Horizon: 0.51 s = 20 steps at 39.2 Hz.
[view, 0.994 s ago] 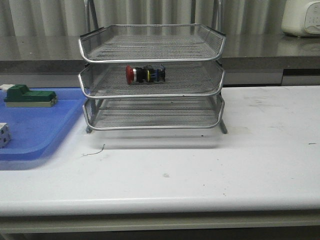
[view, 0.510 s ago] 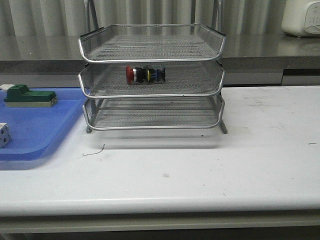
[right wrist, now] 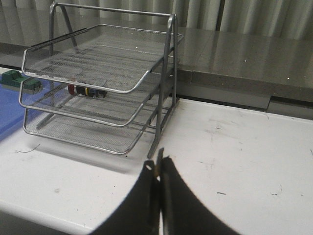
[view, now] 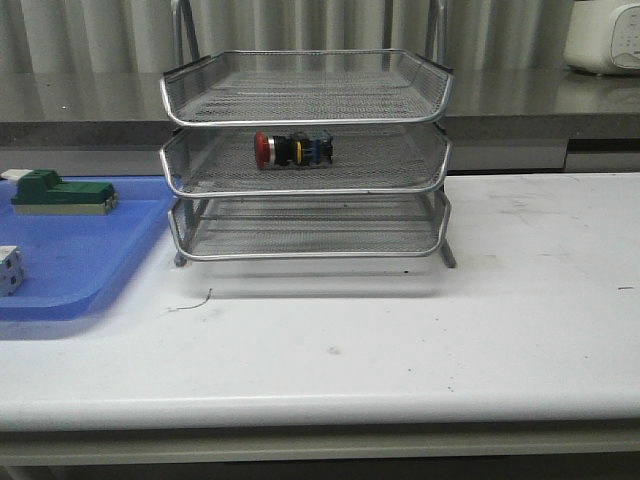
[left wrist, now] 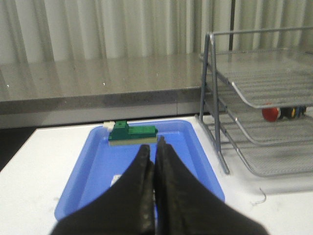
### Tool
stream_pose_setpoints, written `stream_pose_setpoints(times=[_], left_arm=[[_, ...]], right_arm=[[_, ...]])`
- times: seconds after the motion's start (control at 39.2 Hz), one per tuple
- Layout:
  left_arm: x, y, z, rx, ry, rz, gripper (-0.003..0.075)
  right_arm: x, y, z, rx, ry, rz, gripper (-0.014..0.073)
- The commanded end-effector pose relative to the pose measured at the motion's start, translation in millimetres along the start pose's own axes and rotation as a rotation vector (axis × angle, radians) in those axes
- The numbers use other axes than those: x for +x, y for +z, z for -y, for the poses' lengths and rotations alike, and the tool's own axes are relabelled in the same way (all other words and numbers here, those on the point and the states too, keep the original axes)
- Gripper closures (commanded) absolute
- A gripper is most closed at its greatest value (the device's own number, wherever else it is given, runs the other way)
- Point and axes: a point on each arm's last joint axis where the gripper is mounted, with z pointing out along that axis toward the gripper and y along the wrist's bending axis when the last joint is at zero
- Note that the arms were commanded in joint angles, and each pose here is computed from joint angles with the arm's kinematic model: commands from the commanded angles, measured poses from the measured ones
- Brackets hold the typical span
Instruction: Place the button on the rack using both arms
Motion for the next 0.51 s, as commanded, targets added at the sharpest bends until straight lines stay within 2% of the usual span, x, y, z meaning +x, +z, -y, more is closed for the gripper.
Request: stream_pose_setpoints(times=[0.0,0.18,0.48], left_arm=[[3.9,1.0,0.4,-0.001,-0.016,0.088,0.0739],[29.6,6.7,1.8,0.002,-0.027,0.056,0.0739],[29.1,6.5,1.8,0.002,-0.027,0.050,0.0739]], right_arm=[[-13.5,-1.4,2.1,0.026,-0.004,0.083,0.0705],[-13.0,-1.2,2.0,0.025,-0.004,0.080,0.0705],[-13.0,-1.2,2.0,0.025,-0.004,0.080,0.0705]])
